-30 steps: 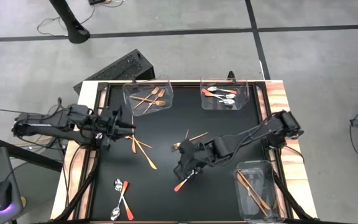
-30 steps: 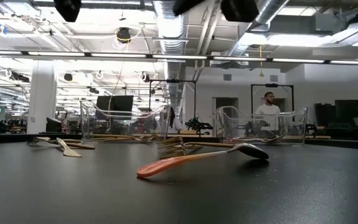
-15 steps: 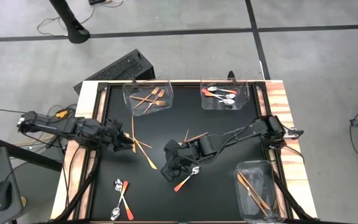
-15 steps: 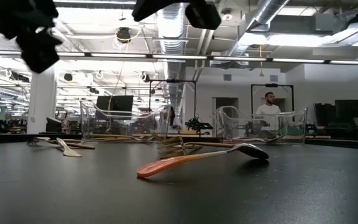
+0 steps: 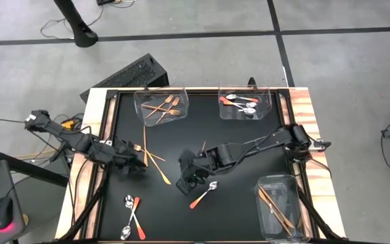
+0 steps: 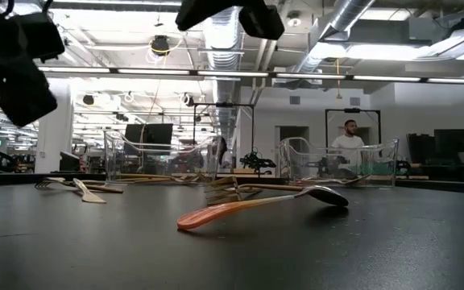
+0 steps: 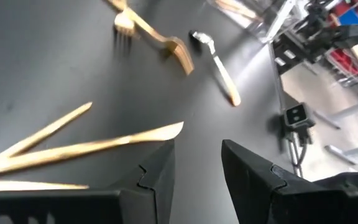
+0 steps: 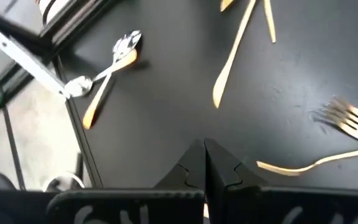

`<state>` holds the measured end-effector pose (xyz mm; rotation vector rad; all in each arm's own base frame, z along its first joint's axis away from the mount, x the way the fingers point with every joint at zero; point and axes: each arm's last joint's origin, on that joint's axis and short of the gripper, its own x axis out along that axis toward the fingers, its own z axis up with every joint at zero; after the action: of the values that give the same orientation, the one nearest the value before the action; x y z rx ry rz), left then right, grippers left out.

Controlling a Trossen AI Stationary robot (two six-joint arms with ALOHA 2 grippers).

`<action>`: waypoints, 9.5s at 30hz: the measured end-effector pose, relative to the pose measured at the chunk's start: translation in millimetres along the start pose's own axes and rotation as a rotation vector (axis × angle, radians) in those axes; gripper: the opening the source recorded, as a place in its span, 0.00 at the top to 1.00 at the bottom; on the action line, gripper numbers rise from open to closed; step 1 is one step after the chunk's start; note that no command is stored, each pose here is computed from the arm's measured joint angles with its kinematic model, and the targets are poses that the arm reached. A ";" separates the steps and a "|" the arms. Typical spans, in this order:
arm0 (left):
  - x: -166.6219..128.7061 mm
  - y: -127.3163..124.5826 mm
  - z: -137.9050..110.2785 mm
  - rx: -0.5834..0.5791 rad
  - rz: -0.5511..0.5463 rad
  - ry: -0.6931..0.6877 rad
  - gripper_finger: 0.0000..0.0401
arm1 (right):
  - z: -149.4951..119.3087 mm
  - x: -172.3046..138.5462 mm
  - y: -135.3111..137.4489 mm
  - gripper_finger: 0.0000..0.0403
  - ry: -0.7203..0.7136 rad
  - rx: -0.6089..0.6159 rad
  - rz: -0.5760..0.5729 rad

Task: Sort silverware by color (type)
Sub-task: Put the gold table knife into the bottom left transparent bin, then put the orange spoon into the top right transparent bin

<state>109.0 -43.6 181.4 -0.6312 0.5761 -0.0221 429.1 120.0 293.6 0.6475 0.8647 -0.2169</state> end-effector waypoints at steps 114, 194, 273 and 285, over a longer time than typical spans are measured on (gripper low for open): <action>-63.9 -46.1 67.2 -0.036 0.774 -0.018 0.80 | 57.3 183.3 -59.6 0.59 -0.256 -0.368 -0.142; 45.9 -60.0 116.7 -0.131 0.603 -0.455 0.80 | -175.4 -209.3 -89.5 0.95 0.151 0.110 -0.489; 32.4 -43.7 166.4 0.056 0.557 -0.428 0.80 | -153.0 -129.0 -59.4 0.53 -0.056 0.214 -0.359; -0.2 -31.0 126.8 0.056 0.686 -0.163 0.80 | -54.8 -82.8 -94.0 0.53 -0.169 0.380 -0.282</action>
<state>178.8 1.1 282.2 -0.3516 0.6063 0.6496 300.9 72.7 289.5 0.8455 0.7545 -0.6933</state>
